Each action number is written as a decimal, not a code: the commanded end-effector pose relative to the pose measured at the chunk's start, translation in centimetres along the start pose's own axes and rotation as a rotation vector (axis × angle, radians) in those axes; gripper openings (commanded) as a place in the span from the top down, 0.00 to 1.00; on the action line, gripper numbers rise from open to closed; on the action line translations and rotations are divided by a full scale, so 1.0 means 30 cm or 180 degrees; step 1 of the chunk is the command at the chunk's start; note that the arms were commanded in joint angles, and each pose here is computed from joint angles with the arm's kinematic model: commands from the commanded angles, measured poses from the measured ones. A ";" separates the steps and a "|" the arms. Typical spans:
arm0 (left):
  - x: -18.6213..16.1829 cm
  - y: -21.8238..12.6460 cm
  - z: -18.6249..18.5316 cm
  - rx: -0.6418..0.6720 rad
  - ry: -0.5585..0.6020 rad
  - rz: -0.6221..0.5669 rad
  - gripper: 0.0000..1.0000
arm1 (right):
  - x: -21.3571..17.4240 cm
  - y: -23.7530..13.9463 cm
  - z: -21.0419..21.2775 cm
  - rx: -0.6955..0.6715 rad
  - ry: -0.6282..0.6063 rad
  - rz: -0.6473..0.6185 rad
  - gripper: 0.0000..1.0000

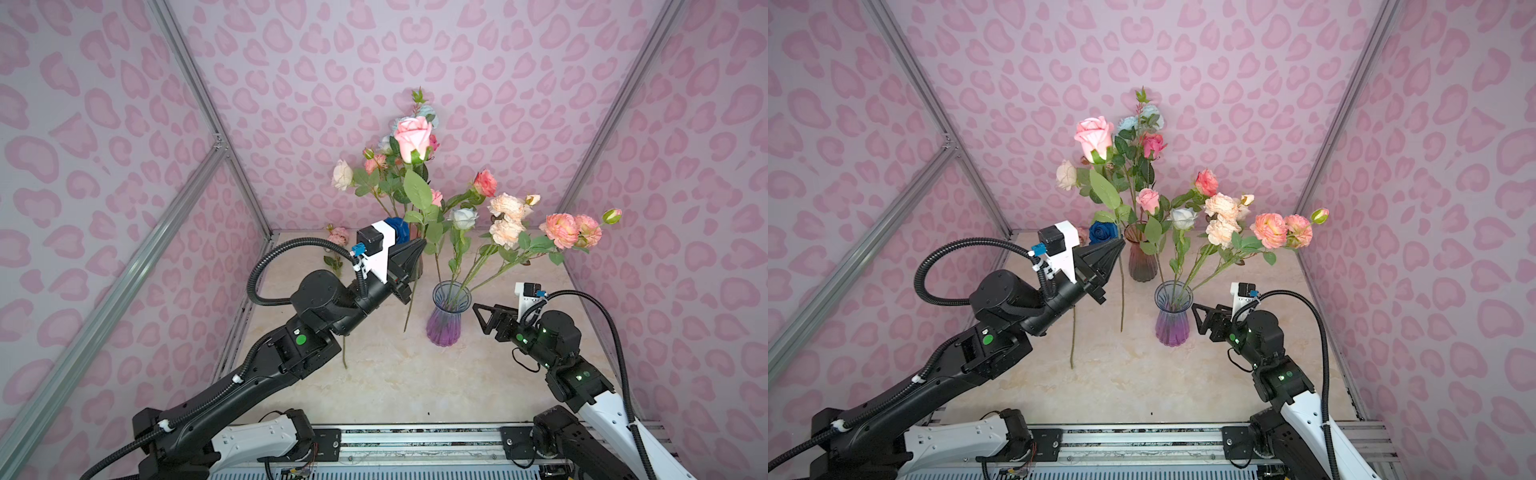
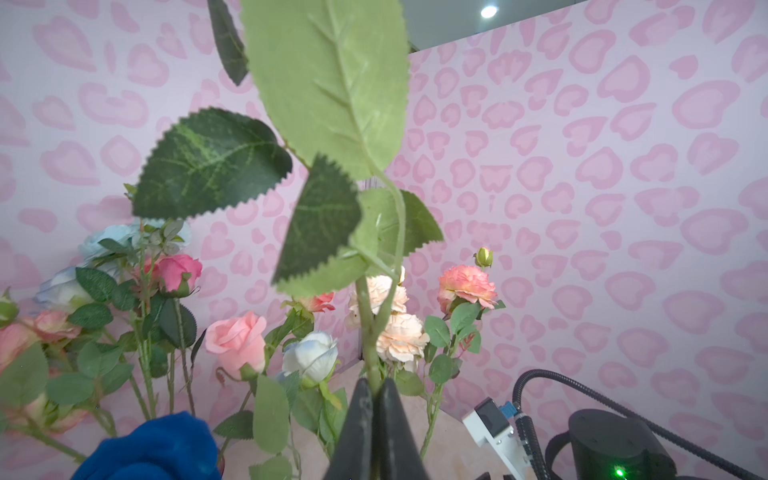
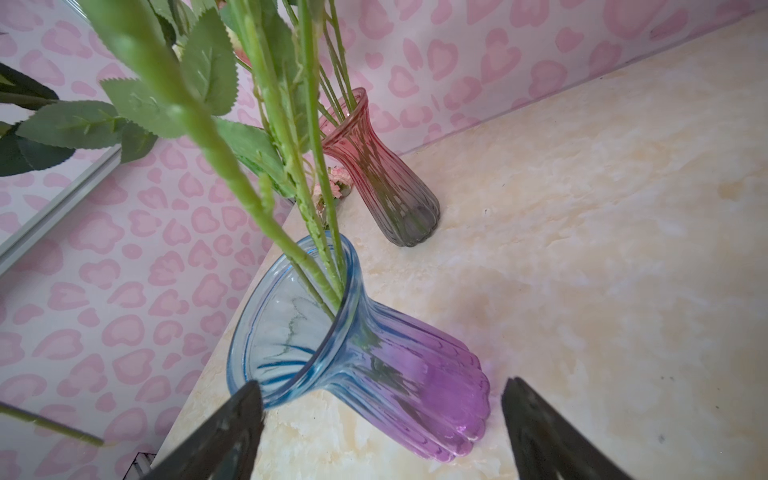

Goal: Arrange the flowers into the vase
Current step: 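Carry the pink rose to the blue-purple vase and lower its stem in, then open the left gripper to release the pink rose into the vase, then withdraw the left gripper toward the last pink rose on the table, then lower the left gripper onto the last pink rose stem and close, then lift the last pink rose high with the left gripper, then carry the pink rose over the blue-purple vase and lower its stem in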

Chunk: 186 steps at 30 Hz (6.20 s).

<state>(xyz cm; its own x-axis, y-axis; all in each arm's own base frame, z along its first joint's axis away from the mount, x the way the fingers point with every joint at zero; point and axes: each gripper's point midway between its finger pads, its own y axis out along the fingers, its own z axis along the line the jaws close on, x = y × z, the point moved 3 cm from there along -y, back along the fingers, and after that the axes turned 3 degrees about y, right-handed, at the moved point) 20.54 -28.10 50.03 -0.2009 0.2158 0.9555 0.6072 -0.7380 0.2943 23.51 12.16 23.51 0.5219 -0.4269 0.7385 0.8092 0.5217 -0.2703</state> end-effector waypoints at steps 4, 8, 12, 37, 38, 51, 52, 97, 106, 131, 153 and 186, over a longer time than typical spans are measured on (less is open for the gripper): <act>0.048 0.122 -0.053 -0.0197 0.0148 -0.0486 0.97 | 0.002 -0.018 -0.016 -0.0086 -0.0032 -0.0034 0.09; 0.070 0.173 -0.079 -0.0275 0.0077 -0.0609 0.97 | -0.004 -0.029 -0.024 -0.0099 -0.0026 -0.0056 0.09; 0.082 0.219 -0.091 -0.0291 0.0066 -0.0709 0.97 | -0.008 -0.037 -0.031 -0.0102 -0.0019 -0.0060 0.09; -0.514 0.227 -0.036 0.0322 -0.0223 0.0563 0.72 | -0.032 -0.038 -0.050 -0.0099 0.0032 -0.0014 0.09; -0.521 0.221 -0.035 0.0320 -0.0216 0.0611 0.68 | -0.031 -0.038 -0.050 -0.0100 0.0030 -0.0013 0.09; -0.593 0.016 -0.044 0.0269 -0.0366 0.1110 0.34 | -0.022 -0.032 -0.042 -0.0113 0.0042 0.0029 0.09; -0.590 -0.015 -0.046 0.0243 -0.0369 0.1124 0.35 | -0.018 -0.031 -0.038 -0.0101 0.0049 0.0028 0.09; -1.443 -0.475 1.053 0.3335 -0.2097 0.3884 0.65 | -0.063 0.013 -0.093 -0.0228 0.0125 0.0033 0.10; -1.382 -0.450 1.051 0.3236 -0.2034 0.3782 0.90 | -0.043 0.009 -0.082 -0.0221 0.0104 -0.0009 0.10; -0.613 -0.342 0.751 0.2625 -0.1164 0.1914 0.97 | -0.025 -0.010 -0.056 -0.0155 0.0128 -0.0036 0.10; 0.143 -0.142 0.109 0.0372 0.0224 -0.0271 0.97 | 0.034 -0.048 0.025 0.0139 -0.0001 -0.0182 0.10; -0.268 0.292 -0.073 0.0286 0.0474 -0.0133 0.97 | -0.006 -0.089 0.049 0.0250 -0.0141 -0.0073 0.10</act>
<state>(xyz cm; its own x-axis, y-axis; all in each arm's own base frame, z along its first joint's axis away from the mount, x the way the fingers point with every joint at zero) 25.63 -38.24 44.02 -0.2947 0.1085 0.9494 0.6485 -0.7070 0.2821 20.84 11.92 25.19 0.4942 -0.4144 0.7642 0.7953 0.5706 -0.2049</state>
